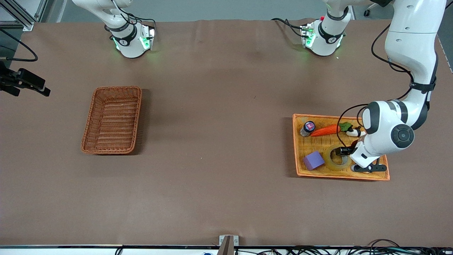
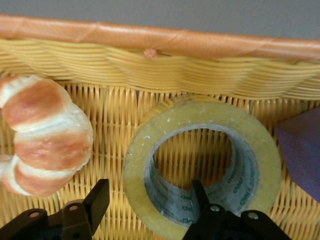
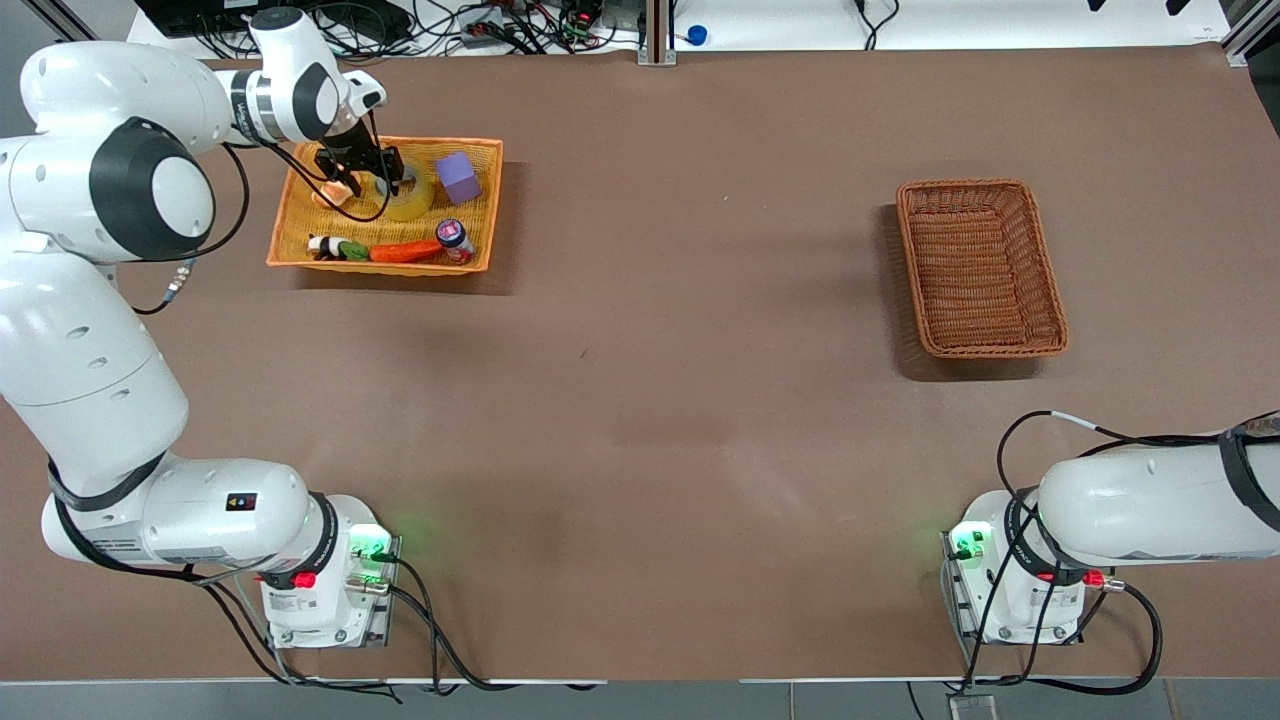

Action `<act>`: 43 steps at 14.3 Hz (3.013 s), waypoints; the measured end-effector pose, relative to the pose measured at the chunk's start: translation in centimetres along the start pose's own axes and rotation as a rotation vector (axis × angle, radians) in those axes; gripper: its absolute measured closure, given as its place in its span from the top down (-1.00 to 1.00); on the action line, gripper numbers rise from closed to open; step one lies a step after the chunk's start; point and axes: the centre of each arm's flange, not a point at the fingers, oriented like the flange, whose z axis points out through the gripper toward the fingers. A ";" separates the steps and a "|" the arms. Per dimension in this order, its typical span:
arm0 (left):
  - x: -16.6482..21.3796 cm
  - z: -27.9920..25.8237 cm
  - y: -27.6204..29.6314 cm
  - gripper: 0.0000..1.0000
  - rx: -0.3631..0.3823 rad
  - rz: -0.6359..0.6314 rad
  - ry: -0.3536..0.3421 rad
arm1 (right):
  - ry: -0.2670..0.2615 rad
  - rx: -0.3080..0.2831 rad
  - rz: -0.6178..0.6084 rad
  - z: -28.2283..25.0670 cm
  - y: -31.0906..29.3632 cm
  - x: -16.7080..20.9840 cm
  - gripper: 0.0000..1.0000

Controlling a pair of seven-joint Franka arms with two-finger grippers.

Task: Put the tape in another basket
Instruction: 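Reach the left gripper down to the tape roll in the tray, then grasp the tape roll with the left gripper and carry it toward the basket, then set the tape roll on the table and open the left gripper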

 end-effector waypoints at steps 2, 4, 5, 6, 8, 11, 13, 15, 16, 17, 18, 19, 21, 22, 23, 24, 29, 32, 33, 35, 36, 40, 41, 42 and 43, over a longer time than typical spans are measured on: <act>0.1 0.7 0.0 0.15 0.000 -0.004 -0.004 | 0.000 0.000 0.000 0.0 0.0 0.0 1.00; 0.7 0.2 -0.1 -0.26 0.000 -0.009 0.012 | 0.000 0.000 0.000 0.0 0.0 0.0 1.00; 1.1 -0.4 -0.2 -0.51 -0.001 -0.012 0.025 | 0.000 0.000 0.000 0.0 0.0 0.0 1.00; 1.5 -1.0 -0.3 -0.58 -0.001 -0.014 0.030 | 0.000 0.000 0.001 0.0 0.0 0.0 1.00; 2.2 -2.7 -0.3 -0.58 0.000 -0.014 0.027 | 0.000 0.000 0.001 0.0 0.1 0.0 1.00; 2.8 -8.5 1.4 -0.58 -0.005 0.010 0.005 | 0.000 0.000 0.001 0.0 0.1 0.0 1.00; 2.5 -13.8 4.8 -0.58 -0.025 0.052 0.003 | 0.000 0.000 0.001 0.0 0.1 0.0 1.00; 1.3 -17.2 10.3 -0.58 -0.054 0.084 -0.012 | 0.000 0.000 0.002 0.0 0.1 0.0 1.00; 0.4 -17.8 13.7 -0.58 -0.071 0.103 -0.023 | 0.000 0.000 0.002 0.0 0.1 0.0 1.00; -0.7 -17.7 17.3 -0.58 -0.087 0.120 -0.037 | 0.000 0.000 0.002 0.0 0.1 0.0 1.00; -1.8 -17.0 21.0 -0.58 -0.099 0.130 -0.057 | 0.000 0.000 0.002 0.0 0.1 0.0 1.00; -3.1 -16.0 24.8 -0.58 -0.104 0.129 -0.080 | 0.000 0.000 0.002 0.0 0.1 0.0 1.00; -6.2 -13.4 33.1 -0.58 -0.099 0.118 -0.115 | 0.000 0.000 0.002 0.0 0.1 0.0 1.00; -8.1 -11.9 37.6 -0.58 -0.098 0.106 -0.125 | 0.000 0.000 0.002 0.0 0.1 0.0 1.00; -10.0 -10.3 41.7 -0.58 -0.103 0.092 -0.124 | 0.000 0.000 0.003 0.0 0.2 0.0 1.00; -11.7 -8.8 45.3 -0.58 -0.114 0.080 -0.119 | 0.000 0.000 0.003 0.0 0.2 0.0 1.00; -14.7 -1.8 51.7 -0.58 -0.135 0.016 -0.062 | -0.001 0.000 0.003 0.0 0.1 0.0 1.00; -15.7 1.3 53.1 -0.50 -0.108 0.003 -0.014 | -0.003 0.000 0.003 0.0 0.1 0.0 1.00; -16.2 2.1 53.7 -0.50 -0.112 -0.016 -0.004 | -0.005 0.000 0.003 0.1 0.2 0.0 1.00; -16.9 2.6 54.6 -0.18 -0.122 -0.033 0.006 | -0.008 0.000 0.002 0.2 0.1 0.1 1.00; -16.7 2.1 54.8 -0.01 -0.125 -0.037 0.014 | -0.008 0.000 0.000 0.3 0.0 0.1 1.00; -11.2 -6.9 49.7 0.72 -0.055 -0.110 0.074 | -0.012 0.004 -0.037 0.6 -2.0 0.2 1.00; -9.1 -11.7 46.6 0.97 -0.055 -0.157 0.098 | -0.013 0.004 -0.065 1.0 -3.5 0.4 1.00; -7.1 -16.8 42.5 1.00 -0.053 -0.200 0.117 | -0.009 0.005 -0.101 1.3 -5.6 0.5 1.00; -5.5 -21.6 37.9 1.00 -0.056 -0.229 0.138 | -0.006 0.005 -0.142 1.9 -8.0 0.7 1.00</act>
